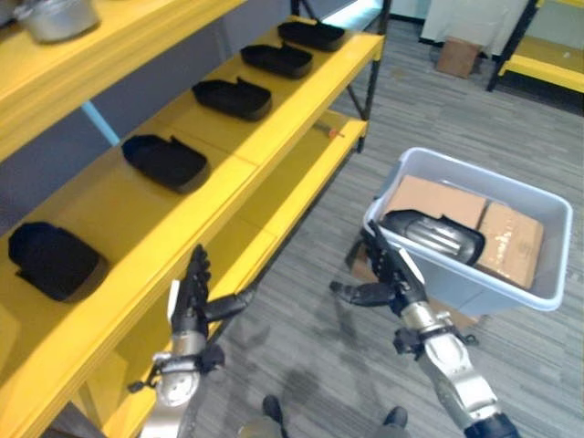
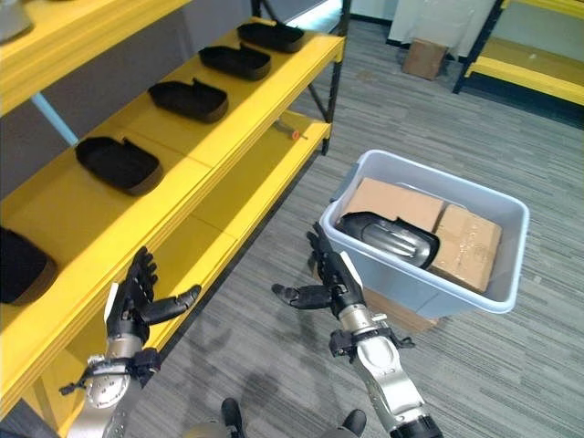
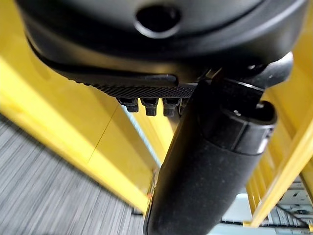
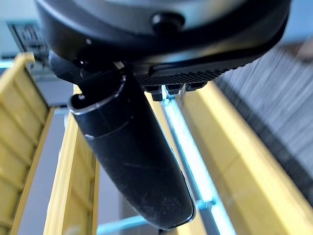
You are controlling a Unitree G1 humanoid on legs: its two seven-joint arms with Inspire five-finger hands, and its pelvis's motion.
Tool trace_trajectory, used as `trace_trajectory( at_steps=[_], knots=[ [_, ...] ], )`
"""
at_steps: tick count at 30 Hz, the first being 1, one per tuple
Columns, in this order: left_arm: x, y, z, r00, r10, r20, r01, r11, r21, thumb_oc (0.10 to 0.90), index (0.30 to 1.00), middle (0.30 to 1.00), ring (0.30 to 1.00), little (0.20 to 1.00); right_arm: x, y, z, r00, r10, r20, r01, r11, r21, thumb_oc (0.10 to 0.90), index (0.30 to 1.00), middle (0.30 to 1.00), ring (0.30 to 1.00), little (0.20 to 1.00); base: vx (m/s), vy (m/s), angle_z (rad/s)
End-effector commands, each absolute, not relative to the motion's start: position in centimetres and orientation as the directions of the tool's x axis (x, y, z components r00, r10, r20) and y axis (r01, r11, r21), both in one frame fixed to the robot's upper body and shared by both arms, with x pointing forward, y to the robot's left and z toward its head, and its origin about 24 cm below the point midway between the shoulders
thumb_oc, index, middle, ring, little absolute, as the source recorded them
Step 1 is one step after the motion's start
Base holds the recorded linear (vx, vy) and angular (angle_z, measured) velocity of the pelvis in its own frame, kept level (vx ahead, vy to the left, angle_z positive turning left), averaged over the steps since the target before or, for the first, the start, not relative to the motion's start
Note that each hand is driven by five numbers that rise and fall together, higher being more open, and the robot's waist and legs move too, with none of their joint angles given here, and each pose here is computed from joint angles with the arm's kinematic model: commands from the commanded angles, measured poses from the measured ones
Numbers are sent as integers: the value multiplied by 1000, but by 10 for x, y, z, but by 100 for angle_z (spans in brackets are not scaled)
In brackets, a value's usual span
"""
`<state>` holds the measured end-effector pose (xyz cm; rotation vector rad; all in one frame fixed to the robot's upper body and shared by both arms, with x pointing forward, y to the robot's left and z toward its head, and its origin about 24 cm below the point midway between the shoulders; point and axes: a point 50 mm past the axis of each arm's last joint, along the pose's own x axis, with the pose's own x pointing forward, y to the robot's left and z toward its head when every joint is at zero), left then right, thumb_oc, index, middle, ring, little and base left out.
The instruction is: Move parts from the plastic box to the shelf.
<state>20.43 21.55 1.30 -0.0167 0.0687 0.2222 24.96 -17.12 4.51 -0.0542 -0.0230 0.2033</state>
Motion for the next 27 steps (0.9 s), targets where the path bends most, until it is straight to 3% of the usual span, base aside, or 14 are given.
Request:
trace_trajectory(
  at_steps=[1, 16, 27],
  knots=[
    [224, 219, 66, 961, 183, 206, -188, 982, 2, 900, 1000, 1000, 1000, 1000, 255, -151, 101, 913, 251, 320, -260, 965, -16, 900, 1000, 1000, 1000, 1000, 110, -346, -31],
    [228, 207, 64, 965, 170, 200, -163, 985, -55, 900, 1000, 1000, 1000, 1000, 255, -154, 110, 899, 245, 364, -264, 965, 1, 900, 1000, 1000, 1000, 1000, 69, -205, -25],
    [231, 201, 61, 967, 165, 193, -155, 986, -63, 900, 1000, 1000, 1000, 1000, 258, -161, 106, 909, 234, 346, -238, 971, -30, 900, 1000, 1000, 1000, 1000, 100, 59, -39]
  ],
)
